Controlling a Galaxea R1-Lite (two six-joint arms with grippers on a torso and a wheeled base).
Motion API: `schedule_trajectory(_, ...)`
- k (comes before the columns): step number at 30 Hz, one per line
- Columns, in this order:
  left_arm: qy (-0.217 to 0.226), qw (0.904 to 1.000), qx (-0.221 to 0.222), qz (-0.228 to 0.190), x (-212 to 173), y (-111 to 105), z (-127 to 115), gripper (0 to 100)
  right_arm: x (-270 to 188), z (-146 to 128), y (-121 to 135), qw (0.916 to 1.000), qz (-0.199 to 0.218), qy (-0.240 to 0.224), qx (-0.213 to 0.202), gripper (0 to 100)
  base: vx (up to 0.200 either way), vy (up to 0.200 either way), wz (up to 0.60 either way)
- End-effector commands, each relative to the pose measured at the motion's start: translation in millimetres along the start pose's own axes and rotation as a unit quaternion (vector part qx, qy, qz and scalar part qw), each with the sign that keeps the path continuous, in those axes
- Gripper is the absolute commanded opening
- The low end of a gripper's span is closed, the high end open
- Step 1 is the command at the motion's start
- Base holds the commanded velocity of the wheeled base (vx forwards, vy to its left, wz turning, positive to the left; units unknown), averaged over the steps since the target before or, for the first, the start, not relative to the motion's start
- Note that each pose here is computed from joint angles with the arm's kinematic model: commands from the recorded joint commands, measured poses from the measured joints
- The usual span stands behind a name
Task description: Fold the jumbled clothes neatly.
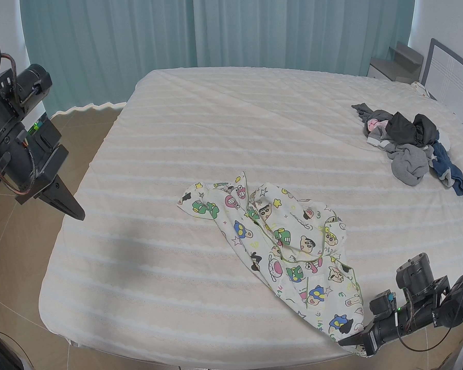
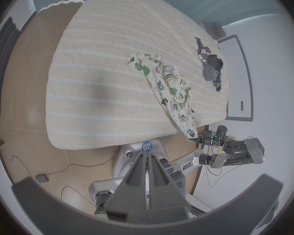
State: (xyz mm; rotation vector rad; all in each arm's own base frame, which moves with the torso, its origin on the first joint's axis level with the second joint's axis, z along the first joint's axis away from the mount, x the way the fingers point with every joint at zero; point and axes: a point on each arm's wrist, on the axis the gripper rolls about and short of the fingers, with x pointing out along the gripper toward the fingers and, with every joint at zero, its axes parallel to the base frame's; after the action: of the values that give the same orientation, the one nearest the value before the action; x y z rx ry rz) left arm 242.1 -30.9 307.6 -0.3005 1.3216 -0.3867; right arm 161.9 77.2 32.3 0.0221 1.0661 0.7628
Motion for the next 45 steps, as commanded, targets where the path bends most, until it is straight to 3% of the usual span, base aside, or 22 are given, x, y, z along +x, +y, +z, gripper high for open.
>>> schedule_trajectory(1, -0.037, 0.9988, 0.031, -0.004, -18, -8, -15, 0, 20, -22, -3, 0.9978, -0.008, 0.065, 0.007, 0, 0.000, 0.000, 0.00)
schedule_trajectory(2, -0.038, 0.9988, 0.031, -0.004, -18, -8, -15, 0, 20, -23, -3, 0.9978, -0.008, 0.065, 0.007, 100, 0.000, 0.000, 0.00)
schedule_trajectory(4, -0.042, 0.9982, 0.042, -0.005, -20, -10, -19, 0, 23, -27, -4, 0.9977, -0.011, 0.066, 0.004, 100, 0.000, 0.000, 0.00)
schedule_trajectory(9, 0.021, 0.9968, 0.077, 0.002, -1, -3, -46, 0, 17, -34, -1, 0.9988, -0.016, 0.044, -0.011, 100, 0.000, 0.000, 0.00)
schedule_trajectory(15, 0.037, 0.9966, 0.073, 0.002, 29, 11, -48, 0, 8, -17, -2, 0.9984, -0.027, -0.042, -0.028, 100, 0.000, 0.000, 0.00)
schedule_trajectory(17, 0.021, 0.9967, 0.078, 0.000, 43, 18, -48, 0, 0, -5, -7, 0.9947, -0.048, -0.086, -0.029, 100, 0.000, 0.000, 0.00)
schedule_trajectory(20, -0.050, 0.9940, 0.096, -0.014, 56, 23, -46, 0, -13, 19, -20, 0.9846, -0.080, -0.154, -0.016, 100, 0.000, 0.000, 0.00)
schedule_trajectory(25, -0.103, 0.9913, 0.069, -0.043, 58, 22, -43, 0, -25, 31, -32, 0.9765, -0.105, -0.188, 0.003, 100, 0.000, 0.000, 0.00)
schedule_trajectory(31, -0.192, 0.9766, 0.028, -0.092, 57, 13, -17, 0, -37, 22, -38, 0.9755, -0.124, -0.179, 0.035, 100, 0.000, 0.000, 0.00)
schedule_trajectory(34, -0.206, 0.9718, 0.009, -0.115, 75, 2, 4, 0, -45, 9, -35, 0.9752, -0.133, -0.169, 0.051, 100, 0.000, 0.000, 0.00)
schedule_trajectory(38, -0.208, 0.9748, 0.012, -0.081, 123, -12, 30, 0, -56, 1, -33, 0.9685, -0.185, -0.152, 0.069, 100, 0.000, 0.000, 0.00)
schedule_trajectory(45, -0.228, 0.9706, 0.014, -0.075, 188, -23, 79, 0, -69, -14, -15, 0.9664, -0.176, -0.179, 0.052, 100, 0.000, 0.000, 0.00)
